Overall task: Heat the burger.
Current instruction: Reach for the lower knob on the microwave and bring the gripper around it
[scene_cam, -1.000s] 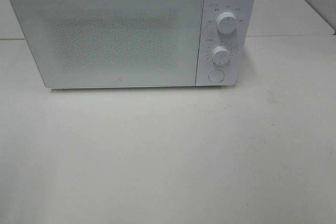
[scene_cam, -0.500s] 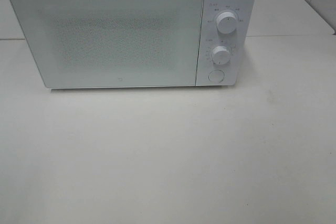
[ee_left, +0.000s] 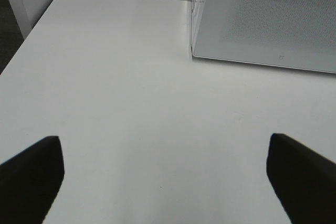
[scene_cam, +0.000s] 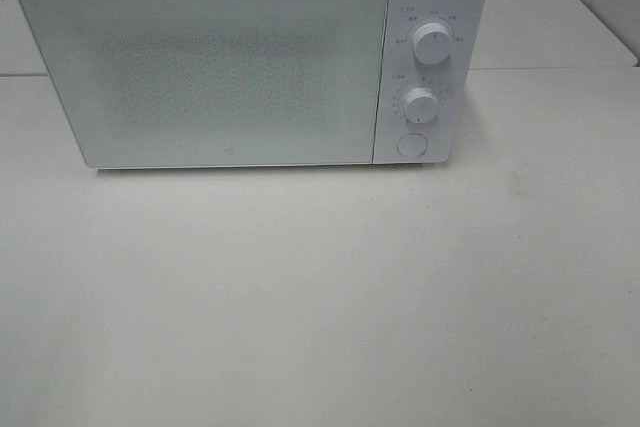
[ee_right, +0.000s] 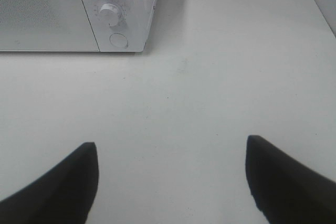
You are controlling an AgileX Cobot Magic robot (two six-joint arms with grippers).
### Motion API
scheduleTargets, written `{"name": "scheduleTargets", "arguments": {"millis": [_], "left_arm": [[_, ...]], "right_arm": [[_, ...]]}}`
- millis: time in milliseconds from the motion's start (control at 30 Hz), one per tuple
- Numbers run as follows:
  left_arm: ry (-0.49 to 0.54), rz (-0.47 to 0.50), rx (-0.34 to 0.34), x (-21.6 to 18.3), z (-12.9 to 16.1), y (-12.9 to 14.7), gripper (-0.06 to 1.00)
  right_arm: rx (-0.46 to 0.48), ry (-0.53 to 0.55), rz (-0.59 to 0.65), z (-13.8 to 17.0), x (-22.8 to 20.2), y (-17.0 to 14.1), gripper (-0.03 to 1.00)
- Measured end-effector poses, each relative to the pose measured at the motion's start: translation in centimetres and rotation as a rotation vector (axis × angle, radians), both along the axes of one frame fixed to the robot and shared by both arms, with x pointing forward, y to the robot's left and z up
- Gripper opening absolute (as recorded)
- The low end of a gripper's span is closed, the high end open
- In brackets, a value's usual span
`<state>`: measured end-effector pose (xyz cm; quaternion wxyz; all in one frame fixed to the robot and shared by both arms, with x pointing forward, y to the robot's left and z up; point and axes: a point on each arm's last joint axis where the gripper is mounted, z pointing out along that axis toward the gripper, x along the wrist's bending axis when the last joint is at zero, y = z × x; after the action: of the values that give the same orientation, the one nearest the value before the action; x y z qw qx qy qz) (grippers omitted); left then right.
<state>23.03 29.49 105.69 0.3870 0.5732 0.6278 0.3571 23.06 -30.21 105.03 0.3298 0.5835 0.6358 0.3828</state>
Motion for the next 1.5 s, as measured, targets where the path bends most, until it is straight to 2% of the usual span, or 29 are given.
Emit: {"name": "scheduleTargets", "arguments": {"millis": [1300,1500], "left_arm": [[0.000,0.000,0.000,0.00,0.00,0.00,0.96],[0.000,0.000,0.000,0.00,0.00,0.00,0.96]], "right_arm": [[0.011,0.002,0.007,0.00,-0.02,0.10,0.75],[0.011,0.031,0.010,0.03,0.44,0.21,0.75]]}}
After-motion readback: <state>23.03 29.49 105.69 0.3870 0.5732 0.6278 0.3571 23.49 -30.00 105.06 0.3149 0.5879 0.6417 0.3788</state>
